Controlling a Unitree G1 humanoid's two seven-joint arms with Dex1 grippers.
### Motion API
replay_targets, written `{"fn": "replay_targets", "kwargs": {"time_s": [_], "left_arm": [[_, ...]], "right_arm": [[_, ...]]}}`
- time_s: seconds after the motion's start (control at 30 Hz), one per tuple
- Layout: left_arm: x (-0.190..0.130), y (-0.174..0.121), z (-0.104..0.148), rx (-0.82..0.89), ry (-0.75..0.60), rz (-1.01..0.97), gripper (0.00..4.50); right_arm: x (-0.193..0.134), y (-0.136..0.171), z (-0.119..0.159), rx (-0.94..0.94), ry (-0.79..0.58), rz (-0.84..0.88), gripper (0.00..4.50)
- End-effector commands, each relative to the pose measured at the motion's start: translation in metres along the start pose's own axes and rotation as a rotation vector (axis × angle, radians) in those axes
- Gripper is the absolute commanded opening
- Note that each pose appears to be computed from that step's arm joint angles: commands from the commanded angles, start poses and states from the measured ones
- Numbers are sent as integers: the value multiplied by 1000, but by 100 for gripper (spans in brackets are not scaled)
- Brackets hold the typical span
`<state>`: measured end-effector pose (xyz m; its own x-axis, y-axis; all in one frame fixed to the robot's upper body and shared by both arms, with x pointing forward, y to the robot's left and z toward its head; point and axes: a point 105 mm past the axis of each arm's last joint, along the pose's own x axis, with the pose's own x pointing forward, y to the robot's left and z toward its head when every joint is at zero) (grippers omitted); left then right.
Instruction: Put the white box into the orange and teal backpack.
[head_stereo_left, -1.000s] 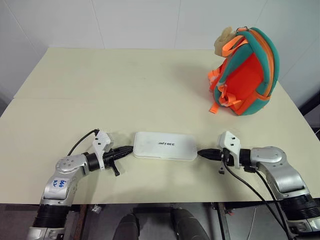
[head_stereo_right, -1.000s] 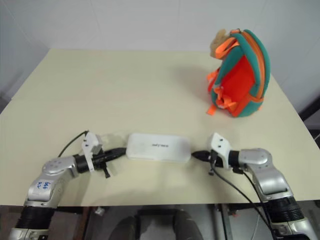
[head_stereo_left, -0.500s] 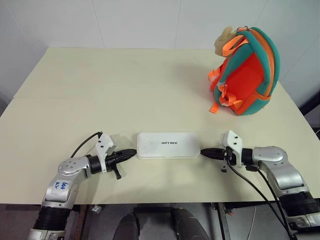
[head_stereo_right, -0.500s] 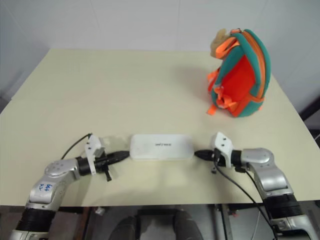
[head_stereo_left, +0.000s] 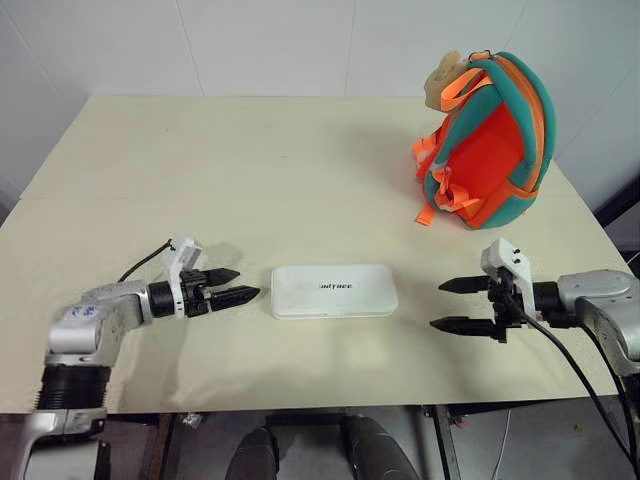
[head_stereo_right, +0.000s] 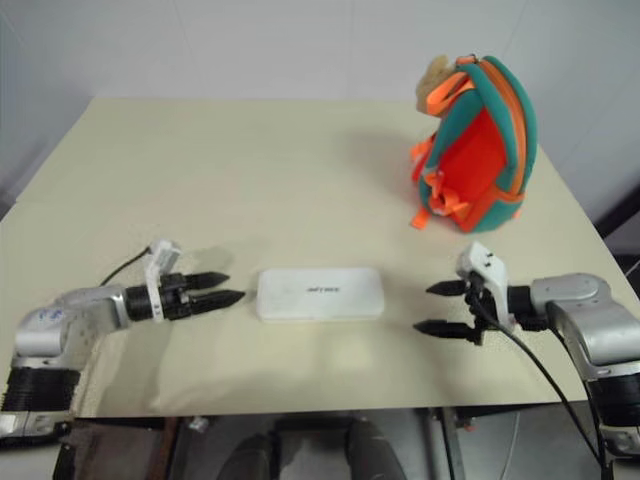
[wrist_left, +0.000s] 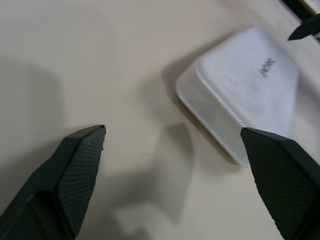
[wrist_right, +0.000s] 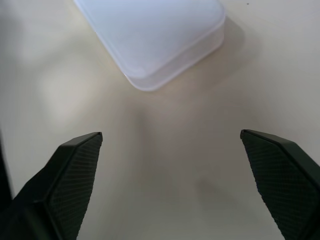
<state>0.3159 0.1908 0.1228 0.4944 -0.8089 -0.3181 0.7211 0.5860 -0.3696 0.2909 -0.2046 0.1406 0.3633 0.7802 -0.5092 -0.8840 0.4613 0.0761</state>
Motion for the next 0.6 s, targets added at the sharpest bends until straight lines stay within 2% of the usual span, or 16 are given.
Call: {"fn": "replay_targets", "kwargs": {"time_s": [0.03, 0.27, 0.6], "left_arm": [[15, -13, -3, -100, 24, -75, 444], [40, -24, -4, -189, 29, -125, 444], [59, -37, -22, -220, 103, -170, 444]], "right_arm": [[5, 4, 20, 1, -36, 4, 450], [26, 5, 20, -19, -22, 19, 450], [42, 12, 20, -12, -17, 40, 450]]}}
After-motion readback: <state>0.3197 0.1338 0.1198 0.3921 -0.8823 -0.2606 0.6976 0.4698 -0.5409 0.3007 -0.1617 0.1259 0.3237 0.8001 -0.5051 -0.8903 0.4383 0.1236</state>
